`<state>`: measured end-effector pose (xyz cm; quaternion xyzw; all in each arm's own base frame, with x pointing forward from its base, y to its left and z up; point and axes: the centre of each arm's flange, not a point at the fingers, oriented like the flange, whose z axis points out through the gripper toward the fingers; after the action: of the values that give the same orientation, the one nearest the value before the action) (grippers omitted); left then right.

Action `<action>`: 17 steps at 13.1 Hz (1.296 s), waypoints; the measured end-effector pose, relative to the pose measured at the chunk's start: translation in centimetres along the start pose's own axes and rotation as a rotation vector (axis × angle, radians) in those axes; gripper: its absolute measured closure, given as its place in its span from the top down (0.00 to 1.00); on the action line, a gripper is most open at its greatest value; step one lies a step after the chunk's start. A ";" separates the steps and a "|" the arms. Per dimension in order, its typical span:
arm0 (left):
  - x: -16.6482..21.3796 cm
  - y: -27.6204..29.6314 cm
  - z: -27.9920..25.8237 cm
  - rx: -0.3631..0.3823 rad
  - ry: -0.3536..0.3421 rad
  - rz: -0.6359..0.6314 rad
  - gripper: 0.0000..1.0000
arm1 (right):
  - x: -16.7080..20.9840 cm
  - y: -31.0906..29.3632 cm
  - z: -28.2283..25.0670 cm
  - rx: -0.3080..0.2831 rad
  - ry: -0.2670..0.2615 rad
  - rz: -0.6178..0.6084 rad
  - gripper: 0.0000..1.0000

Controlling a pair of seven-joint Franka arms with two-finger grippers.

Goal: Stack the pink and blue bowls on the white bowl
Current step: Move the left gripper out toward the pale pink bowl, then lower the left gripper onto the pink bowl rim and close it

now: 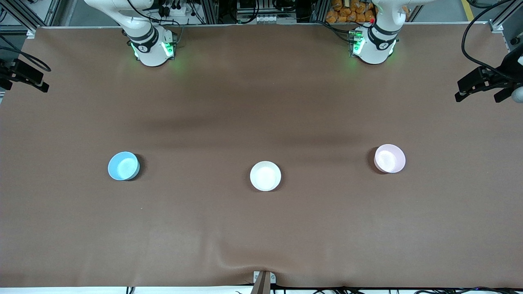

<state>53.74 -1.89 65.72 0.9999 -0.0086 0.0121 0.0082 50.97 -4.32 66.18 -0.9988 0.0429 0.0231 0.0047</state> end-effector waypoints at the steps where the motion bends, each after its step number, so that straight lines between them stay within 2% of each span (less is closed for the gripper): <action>1: 0.0 0.0 0.0 -0.002 0.000 0.000 1.00 | 0.0 0.0 0.0 0.000 0.000 0.000 1.00; 6: 0.1 0.2 0.3 -0.012 -0.006 0.002 1.00 | 0.0 0.1 0.0 0.000 -0.001 0.002 1.00; 9: 1.0 -0.1 2.5 -0.014 -0.050 0.007 1.00 | 0.0 0.1 0.1 0.000 -0.002 0.002 1.00; 12: 3.4 -1.7 7.8 -0.022 -0.130 -0.002 1.00 | 0.1 0.1 0.1 0.000 -0.003 0.002 1.00; 17: 8.7 -5.4 18.9 -0.038 -0.166 -0.037 1.00 | 0.1 0.0 0.2 0.000 -0.005 0.001 1.00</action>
<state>63.01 3.05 46.98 0.9971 0.0089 -0.0711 0.0265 51.08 -4.37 65.93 -0.9987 0.0433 0.0258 0.0050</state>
